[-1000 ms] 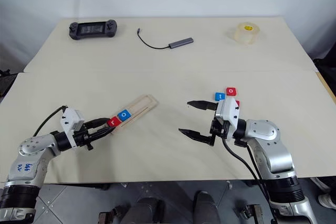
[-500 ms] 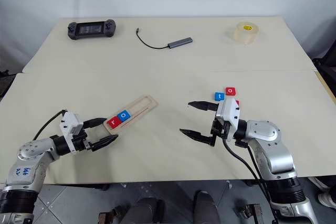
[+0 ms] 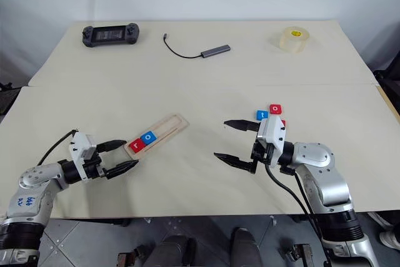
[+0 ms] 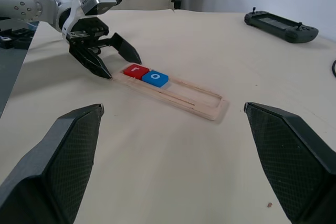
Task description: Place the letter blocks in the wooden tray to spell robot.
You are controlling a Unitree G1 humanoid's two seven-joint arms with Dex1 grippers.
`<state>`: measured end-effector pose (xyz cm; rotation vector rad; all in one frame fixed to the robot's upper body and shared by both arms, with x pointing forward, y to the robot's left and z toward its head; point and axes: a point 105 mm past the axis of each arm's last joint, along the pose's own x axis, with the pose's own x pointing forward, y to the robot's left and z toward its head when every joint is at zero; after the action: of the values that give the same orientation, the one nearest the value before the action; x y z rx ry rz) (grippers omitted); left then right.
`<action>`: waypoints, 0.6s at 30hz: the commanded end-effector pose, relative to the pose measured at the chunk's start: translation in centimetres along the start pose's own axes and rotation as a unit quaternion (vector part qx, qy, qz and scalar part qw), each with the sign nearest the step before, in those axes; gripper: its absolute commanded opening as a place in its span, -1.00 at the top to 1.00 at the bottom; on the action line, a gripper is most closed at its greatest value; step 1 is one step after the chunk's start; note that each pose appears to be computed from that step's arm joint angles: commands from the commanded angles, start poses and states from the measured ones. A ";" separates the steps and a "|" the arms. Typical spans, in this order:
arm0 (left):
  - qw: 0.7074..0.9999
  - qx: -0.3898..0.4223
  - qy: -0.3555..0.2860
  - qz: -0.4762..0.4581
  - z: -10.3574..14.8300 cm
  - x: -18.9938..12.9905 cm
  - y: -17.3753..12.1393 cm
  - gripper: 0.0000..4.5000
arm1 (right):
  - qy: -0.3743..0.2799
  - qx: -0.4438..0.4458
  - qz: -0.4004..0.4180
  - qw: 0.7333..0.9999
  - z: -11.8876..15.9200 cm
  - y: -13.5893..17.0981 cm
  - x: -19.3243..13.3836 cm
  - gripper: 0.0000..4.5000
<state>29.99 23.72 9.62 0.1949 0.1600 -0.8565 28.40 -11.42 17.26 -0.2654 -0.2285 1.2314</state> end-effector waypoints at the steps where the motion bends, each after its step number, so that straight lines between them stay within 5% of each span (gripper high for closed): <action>1: 1.000 -0.016 0.021 -0.015 -1.3 0.2 -0.6 -0.99 | -0.012 -0.021 -0.008 1.000 1.2 -0.3 -0.3 -1.00; 3: 0.999 -0.019 0.027 -0.016 -1.6 0.4 -0.8 -0.99 | -0.012 -0.021 -0.010 1.000 1.2 -0.2 -0.3 -1.00; 8: 0.999 -0.017 0.040 -0.014 -2.2 0.3 -0.8 -0.51 | -0.011 -0.019 -0.013 1.000 1.2 -0.1 -0.5 -1.00; 18: 0.992 0.058 -0.019 -0.107 1.7 2.6 -3.1 -0.51 | 0.005 -0.030 -0.027 0.999 1.4 -0.7 -1.9 -1.00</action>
<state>29.68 21.44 9.52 0.2319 0.1400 -0.9832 28.49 -12.45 17.47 -0.2885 -0.2208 1.1935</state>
